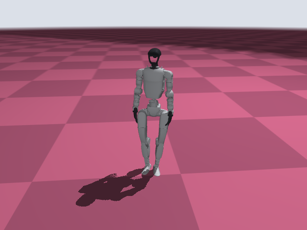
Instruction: In place motions
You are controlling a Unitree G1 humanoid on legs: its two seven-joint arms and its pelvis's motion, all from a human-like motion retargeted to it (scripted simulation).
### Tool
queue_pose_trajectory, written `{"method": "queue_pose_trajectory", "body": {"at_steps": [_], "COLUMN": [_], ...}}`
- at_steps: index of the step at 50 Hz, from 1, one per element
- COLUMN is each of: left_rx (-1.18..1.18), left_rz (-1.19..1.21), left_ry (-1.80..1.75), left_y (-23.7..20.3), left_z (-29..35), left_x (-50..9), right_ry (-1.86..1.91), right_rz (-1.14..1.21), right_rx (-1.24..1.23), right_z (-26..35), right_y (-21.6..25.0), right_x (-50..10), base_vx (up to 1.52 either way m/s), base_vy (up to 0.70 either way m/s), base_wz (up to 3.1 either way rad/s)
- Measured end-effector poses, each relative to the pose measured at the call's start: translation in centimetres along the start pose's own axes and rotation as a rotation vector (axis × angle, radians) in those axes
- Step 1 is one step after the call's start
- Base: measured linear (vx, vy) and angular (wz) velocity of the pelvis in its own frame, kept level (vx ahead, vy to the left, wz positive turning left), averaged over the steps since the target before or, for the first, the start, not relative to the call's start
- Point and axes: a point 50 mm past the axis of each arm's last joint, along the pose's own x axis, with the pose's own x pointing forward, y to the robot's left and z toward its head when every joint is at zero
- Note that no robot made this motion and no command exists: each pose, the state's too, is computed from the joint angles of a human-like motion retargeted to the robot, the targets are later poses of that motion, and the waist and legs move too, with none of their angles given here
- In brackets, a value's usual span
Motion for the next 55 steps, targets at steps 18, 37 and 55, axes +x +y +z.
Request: {"method": "queue_pose_trajectory", "body": {"at_steps": [18,37,55], "left_rx": [0.007,0.001,0.013], "left_rz": [0.000,0.007,0.008], "left_ry": [0.002,0.005,0.004], "left_y": [0.06,0.22,0.31], "left_z": [0.00,-0.12,-0.02], "left_x": [-0.02,-0.05,-0.08], "right_ry": [-0.027,-0.007,-0.009], "right_rz": [0.004,-0.001,-0.002], "right_rx": [-0.027,-0.030,-0.044], "right_z": [0.73,0.19,0.24], "right_y": [0.04,-0.21,-0.26], "right_x": [-0.06,-0.06,-0.07], "base_vx": [0.00,0.00,0.00], "base_vy": [0.00,0.00,0.00], "base_wz": [0.00,0.00,0.00]}}
